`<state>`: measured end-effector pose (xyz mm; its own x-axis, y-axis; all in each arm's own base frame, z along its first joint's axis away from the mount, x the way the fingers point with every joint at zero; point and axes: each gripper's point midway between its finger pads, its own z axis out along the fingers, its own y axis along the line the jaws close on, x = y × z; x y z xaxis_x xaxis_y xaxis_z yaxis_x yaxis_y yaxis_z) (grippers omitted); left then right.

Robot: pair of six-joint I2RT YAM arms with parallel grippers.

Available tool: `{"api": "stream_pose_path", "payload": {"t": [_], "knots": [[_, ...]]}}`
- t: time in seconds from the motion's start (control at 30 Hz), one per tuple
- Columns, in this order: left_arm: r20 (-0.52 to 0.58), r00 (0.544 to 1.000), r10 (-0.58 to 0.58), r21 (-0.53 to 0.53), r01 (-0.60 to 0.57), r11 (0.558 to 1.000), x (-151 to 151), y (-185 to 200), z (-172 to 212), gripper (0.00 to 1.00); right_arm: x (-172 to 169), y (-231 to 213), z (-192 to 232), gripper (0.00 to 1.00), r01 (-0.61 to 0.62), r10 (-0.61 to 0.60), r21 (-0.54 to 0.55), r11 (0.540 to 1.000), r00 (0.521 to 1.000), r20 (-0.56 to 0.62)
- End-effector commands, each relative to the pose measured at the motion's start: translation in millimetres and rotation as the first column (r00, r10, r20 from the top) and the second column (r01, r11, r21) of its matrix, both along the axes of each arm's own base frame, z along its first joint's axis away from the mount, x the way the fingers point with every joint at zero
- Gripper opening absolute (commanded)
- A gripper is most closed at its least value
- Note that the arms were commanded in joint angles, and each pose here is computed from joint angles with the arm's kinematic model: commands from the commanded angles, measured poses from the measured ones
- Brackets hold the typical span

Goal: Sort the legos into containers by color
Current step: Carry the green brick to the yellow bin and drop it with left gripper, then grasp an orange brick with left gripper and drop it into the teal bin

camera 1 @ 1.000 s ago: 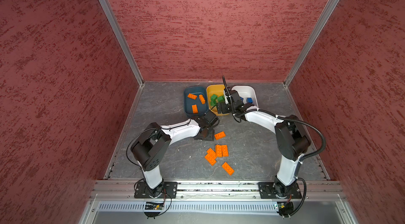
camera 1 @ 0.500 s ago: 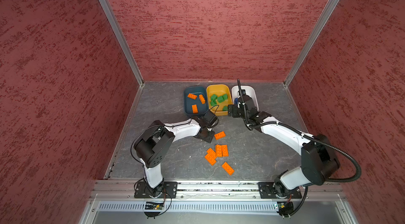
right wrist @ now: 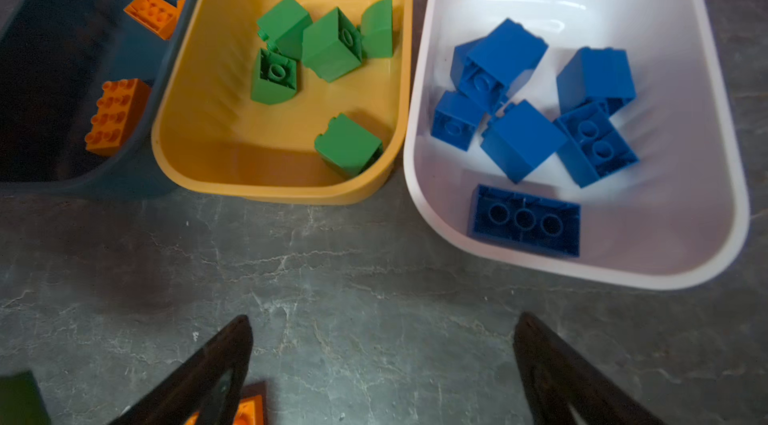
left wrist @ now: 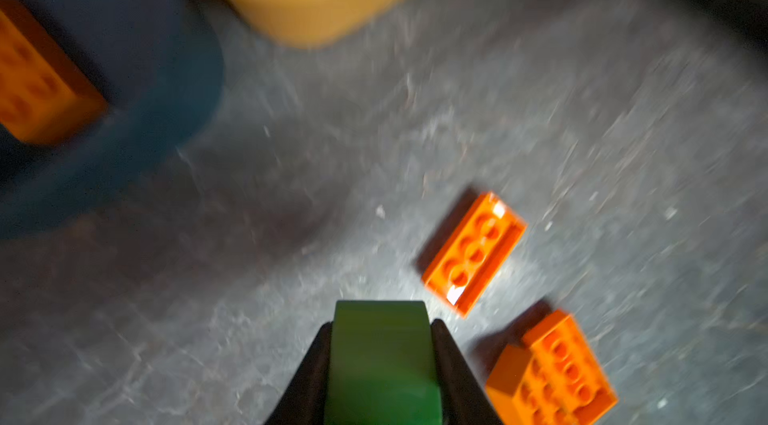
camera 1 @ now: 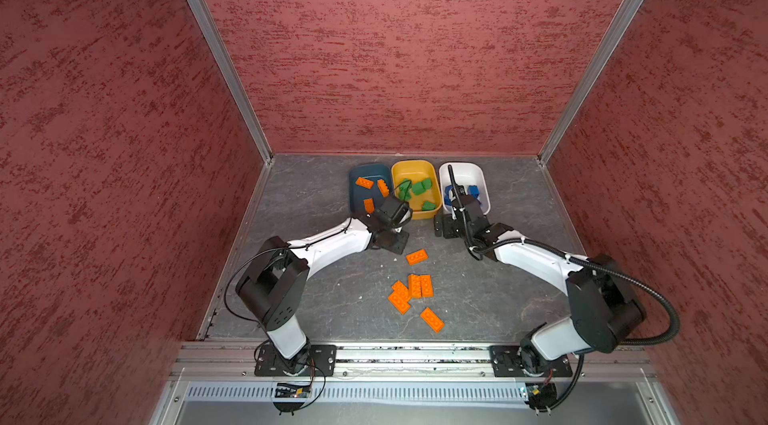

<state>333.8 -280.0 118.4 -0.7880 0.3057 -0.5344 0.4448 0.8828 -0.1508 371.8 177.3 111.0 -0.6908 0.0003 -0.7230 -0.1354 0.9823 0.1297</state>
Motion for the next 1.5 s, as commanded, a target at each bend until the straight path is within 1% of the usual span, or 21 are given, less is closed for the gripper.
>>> {"api": "stream_pose_path", "payload": {"t": [0.0,0.07,0.13,0.17,0.23,0.27,0.3,0.37,0.4,0.47,0.53,0.57,0.6,0.67,0.77,1.07,1.13,1.27,1.33,1.43,1.47], "knots": [[0.107,0.99,0.092,-0.139,-0.077,0.987,53,-33,35,0.28,2,-9,14,0.99,0.102,-0.106,0.093,0.99,0.994,0.039],[0.124,0.977,0.176,-0.142,-0.158,0.977,83,-42,35,0.28,0,-12,26,0.99,0.134,-0.144,0.145,0.98,0.987,0.065],[0.122,0.951,0.284,-0.115,-0.271,0.956,112,-41,27,0.3,-3,-13,30,0.99,0.145,-0.159,0.174,0.974,0.985,0.071],[0.102,0.936,0.337,-0.093,-0.328,0.94,122,-37,22,0.35,-5,-14,31,0.99,0.146,-0.161,0.18,0.973,0.984,0.073],[0.067,0.935,0.349,-0.088,-0.343,0.935,132,-44,22,0.51,-9,-18,32,0.99,0.151,-0.167,0.179,0.972,0.983,0.077],[0.068,0.94,0.334,-0.079,-0.329,0.941,130,-48,23,0.64,-11,-21,32,0.99,0.159,-0.174,0.169,0.973,0.982,0.076],[0.093,0.951,0.294,-0.073,-0.288,0.955,126,-55,28,0.75,-13,-23,32,0.99,0.161,-0.175,0.16,0.974,0.982,0.076],[0.154,0.968,0.201,-0.04,-0.197,0.98,111,-62,31,0.9,-17,-29,29,0.99,0.171,-0.182,0.14,0.975,0.98,0.074],[0.18,0.974,0.137,-0.026,-0.135,0.991,100,-65,32,0.95,-19,-31,29,0.99,0.176,-0.187,0.136,0.975,0.979,0.076],[0.201,0.979,0.033,-0.005,-0.033,0.999,78,-62,28,0.98,-22,-36,27,0.99,0.189,-0.199,0.128,0.974,0.977,0.074],[0.165,0.981,-0.106,-0.01,0.109,0.994,48,-62,16,0.98,-25,-40,26,0.99,0.202,-0.212,0.126,0.971,0.974,0.075],[0.118,0.975,-0.188,-0.011,0.19,0.982,29,-60,6,0.98,-26,-42,27,0.99,0.212,-0.223,0.127,0.969,0.971,0.079],[0.074,0.967,-0.245,-0.011,0.246,0.969,13,-59,-3,0.97,-27,-44,27,0.99,0.222,-0.233,0.127,0.967,0.969,0.081],[0.012,0.946,-0.324,0.027,0.324,0.946,-11,-50,-22,0.96,-29,-49,28,0.99,0.237,-0.25,0.13,0.963,0.964,0.093],[-0.035,0.931,-0.363,0.087,0.364,0.927,-22,-42,-39,0.93,-29,-50,30,0.99,0.241,-0.255,0.135,0.961,0.962,0.101],[-0.114,0.882,-0.457,0.093,0.467,0.879,-33,-59,-69,0.84,-28,-49,30,0.99,0.238,-0.251,0.125,0.963,0.963,0.096],[-0.127,0.878,-0.463,0.111,0.476,0.872,-36,-59,-77,0.83,-29,-50,28,0.99,0.237,-0.248,0.117,0.964,0.964,0.092],[-0.155,0.878,-0.452,0.153,0.474,0.867,-36,-56,-94,0.76,-30,-52,27,0.99,0.239,-0.249,0.106,0.965,0.965,0.087],[-0.166,0.879,-0.448,0.161,0.472,0.867,-36,-55,-99,0.68,-31,-53,26,0.99,0.241,-0.25,0.103,0.965,0.964,0.087],[-0.16,0.89,-0.426,0.172,0.45,0.876,-34,-53,-100,0.49,-31,-53,27,0.99,0.244,-0.253,0.102,0.964,0.963,0.09],[-0.149,0.899,-0.413,0.174,0.435,0.884,-31,-51,-98,0.45,-31,-54,28,0.99,0.245,-0.255,0.1,0.964,0.963,0.092]]}}
